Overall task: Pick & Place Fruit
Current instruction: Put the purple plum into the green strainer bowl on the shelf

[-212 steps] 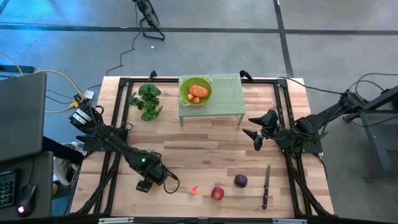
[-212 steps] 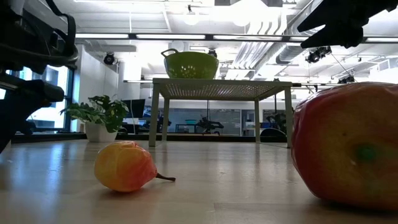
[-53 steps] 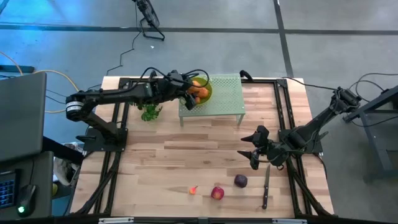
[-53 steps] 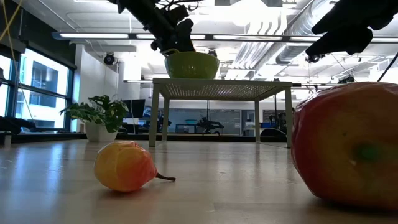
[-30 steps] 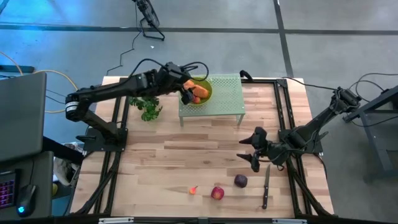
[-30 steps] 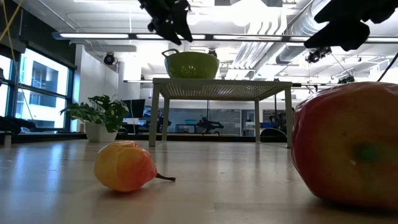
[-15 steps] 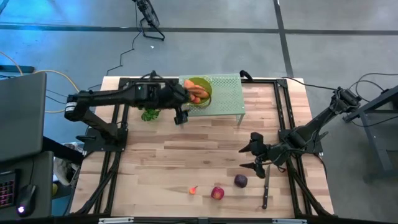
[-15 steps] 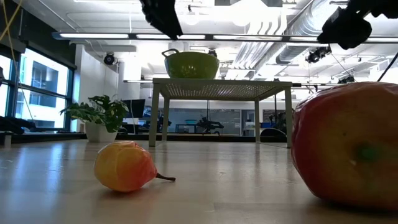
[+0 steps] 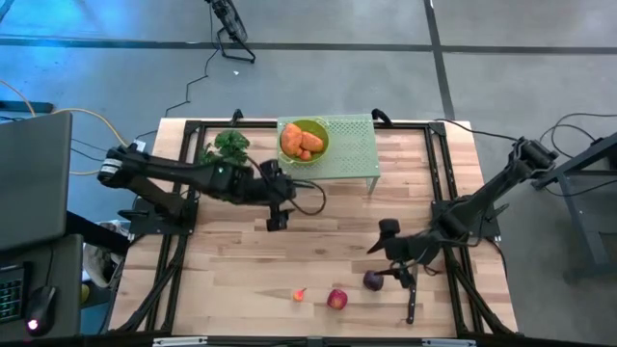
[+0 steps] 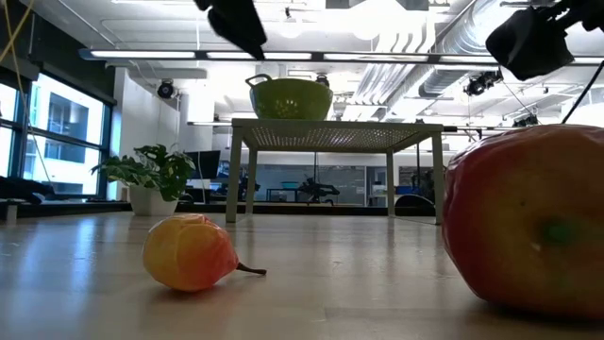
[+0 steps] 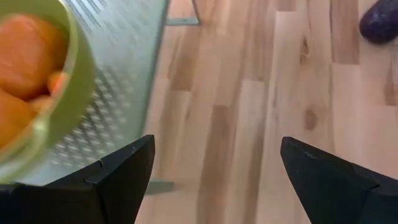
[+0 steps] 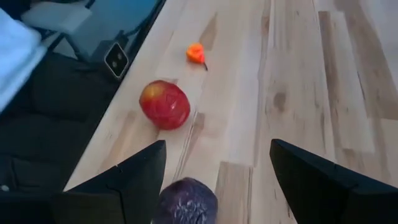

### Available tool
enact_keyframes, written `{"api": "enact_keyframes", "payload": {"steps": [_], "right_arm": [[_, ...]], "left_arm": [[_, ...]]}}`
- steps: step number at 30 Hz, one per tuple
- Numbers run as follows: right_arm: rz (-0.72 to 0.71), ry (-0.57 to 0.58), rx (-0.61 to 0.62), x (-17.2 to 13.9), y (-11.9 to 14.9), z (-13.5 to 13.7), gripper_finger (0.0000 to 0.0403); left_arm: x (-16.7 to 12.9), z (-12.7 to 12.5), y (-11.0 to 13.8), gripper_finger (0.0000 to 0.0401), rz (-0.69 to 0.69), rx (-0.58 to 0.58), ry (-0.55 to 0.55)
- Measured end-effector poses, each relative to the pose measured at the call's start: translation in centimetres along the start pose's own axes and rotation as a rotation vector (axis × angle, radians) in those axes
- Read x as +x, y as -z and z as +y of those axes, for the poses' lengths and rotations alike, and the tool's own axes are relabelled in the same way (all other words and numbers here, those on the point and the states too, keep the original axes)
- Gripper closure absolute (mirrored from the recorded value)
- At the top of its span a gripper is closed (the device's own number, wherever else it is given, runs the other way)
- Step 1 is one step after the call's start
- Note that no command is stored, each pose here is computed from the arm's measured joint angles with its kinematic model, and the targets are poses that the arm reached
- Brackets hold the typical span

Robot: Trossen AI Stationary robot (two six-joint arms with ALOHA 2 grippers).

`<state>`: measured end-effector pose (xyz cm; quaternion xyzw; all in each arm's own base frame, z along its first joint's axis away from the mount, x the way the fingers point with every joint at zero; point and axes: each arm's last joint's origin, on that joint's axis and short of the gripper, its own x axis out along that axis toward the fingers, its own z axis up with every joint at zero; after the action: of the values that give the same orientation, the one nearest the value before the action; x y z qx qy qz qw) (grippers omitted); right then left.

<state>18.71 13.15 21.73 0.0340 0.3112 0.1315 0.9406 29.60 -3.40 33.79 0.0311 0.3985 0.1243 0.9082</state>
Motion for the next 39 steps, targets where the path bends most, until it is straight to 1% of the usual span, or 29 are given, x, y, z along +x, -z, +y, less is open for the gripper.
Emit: {"api": "enact_keyframes", "payload": {"steps": [4, 7, 9, 14, 19, 22, 24, 26, 30, 35, 39], "right_arm": [[0.016, 0.003, -0.003, 0.7, 0.3, 0.2, 0.0122], [0.012, 0.001, 0.018, 1.0, 0.3, 0.3, 0.0122], [0.009, -0.003, 0.03, 1.1, 0.3, 0.3, 0.0122], [0.022, -0.051, 0.032, 1.3, 0.3, 0.5, 0.0122], [0.022, -0.049, 0.038, 1.3, 0.3, 0.5, 0.0122], [0.025, -0.052, 0.076, 1.3, 0.3, 0.5, 0.0122], [0.036, -0.077, 0.081, 1.2, 0.4, 0.7, 0.0122], [0.043, -0.087, 0.059, 1.2, 0.5, 0.9, 0.0122], [0.063, -0.041, 0.016, 1.0, 1.1, 1.3, 0.0122], [0.087, -0.014, 0.016, 1.3, 1.7, 1.8, 0.0122], [0.138, -0.002, 0.016, 2.3, 2.6, 2.2, 0.0122]], "left_arm": [[0.8, -1.4, 1.4, 0.0059, 0.021, 0.005, 0.003], [1.1, -2.4, 2.0, 0.0059, 0.011, -0.005, 0.01], [1.2, -2.9, 2.6, 0.0059, 0.028, -0.01, 0.011], [1.1, -4.7, 3.9, 0.0059, 0.037, -0.017, 0.017], [1.6, -6.2, 5.5, 0.0059, 0.045, -0.067, 0.041], [2.0, -6.9, 6.6, 0.0059, 0.054, -0.094, 0.054], [2.2, -7.3, 7.2, 0.0059, 0.061, -0.108, 0.057], [2.5, -7.4, 7.6, 0.0059, 0.058, -0.116, 0.059], [2.7, -7.3, 7.8, 0.0059, 0.061, -0.133, 0.052], [2.7, -7.3, 7.8, 0.0059, 0.058, -0.125, 0.045], [2.7, -7.3, 7.8, 0.0059, 0.058, -0.125, 0.044]]}}
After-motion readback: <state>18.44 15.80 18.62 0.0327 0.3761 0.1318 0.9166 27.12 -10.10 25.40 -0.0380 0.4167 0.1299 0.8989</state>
